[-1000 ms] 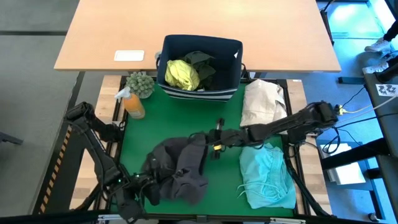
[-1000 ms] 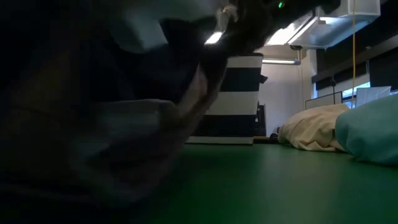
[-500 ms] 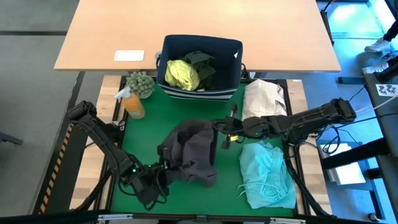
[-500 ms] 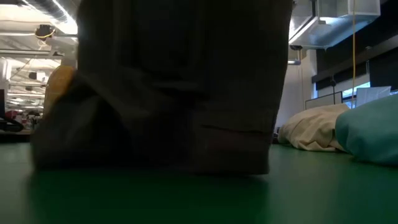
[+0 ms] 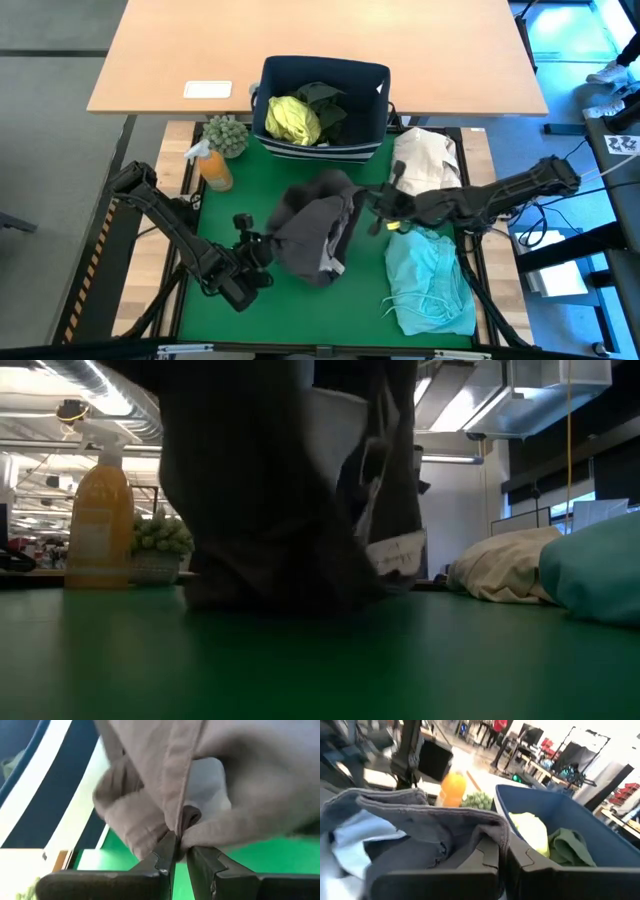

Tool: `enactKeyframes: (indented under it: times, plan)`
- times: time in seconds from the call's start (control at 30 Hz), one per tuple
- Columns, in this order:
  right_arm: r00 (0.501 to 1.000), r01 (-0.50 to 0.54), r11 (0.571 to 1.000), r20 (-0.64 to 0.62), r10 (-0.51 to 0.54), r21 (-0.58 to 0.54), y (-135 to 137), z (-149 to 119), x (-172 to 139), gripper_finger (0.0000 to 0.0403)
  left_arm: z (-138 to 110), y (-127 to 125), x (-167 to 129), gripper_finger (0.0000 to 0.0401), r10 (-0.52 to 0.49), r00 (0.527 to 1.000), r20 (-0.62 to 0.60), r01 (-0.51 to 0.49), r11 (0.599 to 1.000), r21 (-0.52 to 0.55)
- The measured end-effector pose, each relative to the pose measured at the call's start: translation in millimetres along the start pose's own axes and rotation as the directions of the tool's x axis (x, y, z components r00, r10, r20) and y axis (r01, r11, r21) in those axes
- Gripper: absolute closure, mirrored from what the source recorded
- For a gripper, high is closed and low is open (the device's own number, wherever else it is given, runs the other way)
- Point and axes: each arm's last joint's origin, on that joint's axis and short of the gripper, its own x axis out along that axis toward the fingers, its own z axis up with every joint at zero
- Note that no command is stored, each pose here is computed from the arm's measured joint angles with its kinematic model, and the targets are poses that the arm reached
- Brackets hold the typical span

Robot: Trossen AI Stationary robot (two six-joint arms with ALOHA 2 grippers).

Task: Fold laundry
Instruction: Fold the black shorts

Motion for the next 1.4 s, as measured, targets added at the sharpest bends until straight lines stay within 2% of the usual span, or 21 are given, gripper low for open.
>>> enactKeyframes:
  times: [0.1, 0.27, 0.33, 0.47, 0.6, 0.8, 0.97, 1.07, 1.17, 1.3, 1.33, 1.4]
  plan:
    - [1.000, -0.016, 1.000, 0.025, 0.015, 0.014, 0, 4, -7, 0.0402, 3, -2, -2, 0.0364, 0.015, 0.999, 0.051, -0.014, 1.000, -0.026]
    - [0.998, -0.044, 0.999, 0.037, 0.043, 0.010, 6, 6, -13, 0.0403, 18, -5, -21, 0.0364, 0.045, 0.977, 0.206, -0.055, 0.997, 0.044]
    - [0.998, -0.044, 0.999, 0.036, 0.044, 0.022, 6, 6, -13, 0.0403, 23, -3, -27, 0.0364, 0.065, 0.968, 0.241, -0.076, 0.996, 0.037]
    - [0.997, -0.072, 0.997, 0.040, 0.071, 0.036, 6, 6, -12, 0.0403, 31, 2, -35, 0.0356, 0.066, 0.965, 0.256, -0.072, 0.997, 0.013]
    - [0.996, -0.082, 0.996, 0.040, 0.081, 0.034, 8, 5, -11, 0.0403, 37, 5, -36, 0.0317, 0.046, 0.969, 0.243, -0.052, 0.998, 0.018]
    - [0.995, -0.092, 0.995, 0.028, 0.092, 0.031, 12, 3, -9, 0.0403, 37, 15, -25, 0.0232, 0.091, 0.977, 0.193, -0.100, 0.994, 0.036]
    - [0.997, -0.079, 0.994, 0.009, 0.078, 0.077, 15, 0, -6, 0.0403, 37, 27, -14, 0.0184, 0.162, 0.976, 0.147, -0.159, 0.987, -0.035]
    - [0.999, -0.050, 0.995, -0.007, 0.051, 0.081, 15, -1, -5, 0.0403, 32, 35, -10, 0.0171, 0.194, 0.976, 0.096, -0.191, 0.981, -0.036]
    - [0.999, -0.042, 0.996, -0.012, 0.043, 0.080, 17, -2, -3, 0.0403, 26, 45, -5, 0.0168, 0.217, 0.976, -0.001, -0.216, 0.972, -0.091]
    - [0.999, -0.032, 0.996, -0.021, 0.034, 0.088, 18, -3, -2, 0.0403, 20, 52, 0, 0.0168, 0.174, 0.971, -0.162, -0.202, 0.964, -0.174]
    - [0.999, -0.024, 0.996, -0.028, 0.027, 0.086, 18, -4, -2, 0.0403, 20, 52, 1, 0.0167, 0.159, 0.970, -0.182, -0.191, 0.966, -0.176]
    - [0.999, -0.020, 0.997, -0.041, 0.024, 0.076, 20, -6, -1, 0.0403, 20, 52, 1, 0.0167, 0.142, 0.968, -0.205, -0.168, 0.979, -0.116]
